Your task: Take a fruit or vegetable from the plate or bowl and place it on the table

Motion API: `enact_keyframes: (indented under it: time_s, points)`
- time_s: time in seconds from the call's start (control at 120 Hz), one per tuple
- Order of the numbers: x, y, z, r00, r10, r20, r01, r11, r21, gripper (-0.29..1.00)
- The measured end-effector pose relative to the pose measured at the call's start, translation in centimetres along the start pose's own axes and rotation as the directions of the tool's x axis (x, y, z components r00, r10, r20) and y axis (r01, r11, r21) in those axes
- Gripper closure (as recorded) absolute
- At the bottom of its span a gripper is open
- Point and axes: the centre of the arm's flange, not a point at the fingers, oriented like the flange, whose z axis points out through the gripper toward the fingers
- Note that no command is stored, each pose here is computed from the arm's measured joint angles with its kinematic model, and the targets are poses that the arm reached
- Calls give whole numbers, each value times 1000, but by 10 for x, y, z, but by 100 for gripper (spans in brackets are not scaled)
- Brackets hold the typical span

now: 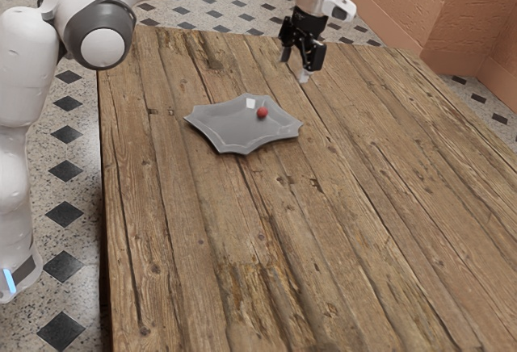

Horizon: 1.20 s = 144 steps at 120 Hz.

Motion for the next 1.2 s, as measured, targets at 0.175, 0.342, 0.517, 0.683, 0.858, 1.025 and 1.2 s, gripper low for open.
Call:
enact_keyframes:
  time_s: [0.175, 0.342, 0.517, 0.683, 0.858, 1.025, 1.2]
  points:
    - [2, 0, -1, 1000, 0, -16, 0, 1000, 0, 0]
    - [3, -8, -1, 1000, -17, -22, 17, 1000, -15, 0]
    - [8, 73, -16, 984, 144, -105, -152, 986, -73, 0]
    - [20, 65, 13, 987, 158, 15, -157, 987, -44, 0]
    - [31, 48, 57, 980, 166, 109, -163, 986, -34, 0]
    - [39, 40, 117, 967, 201, 154, -193, 979, -64, 0]
    - [32, 1, 136, 972, 185, 147, -175, 982, -78, 0]
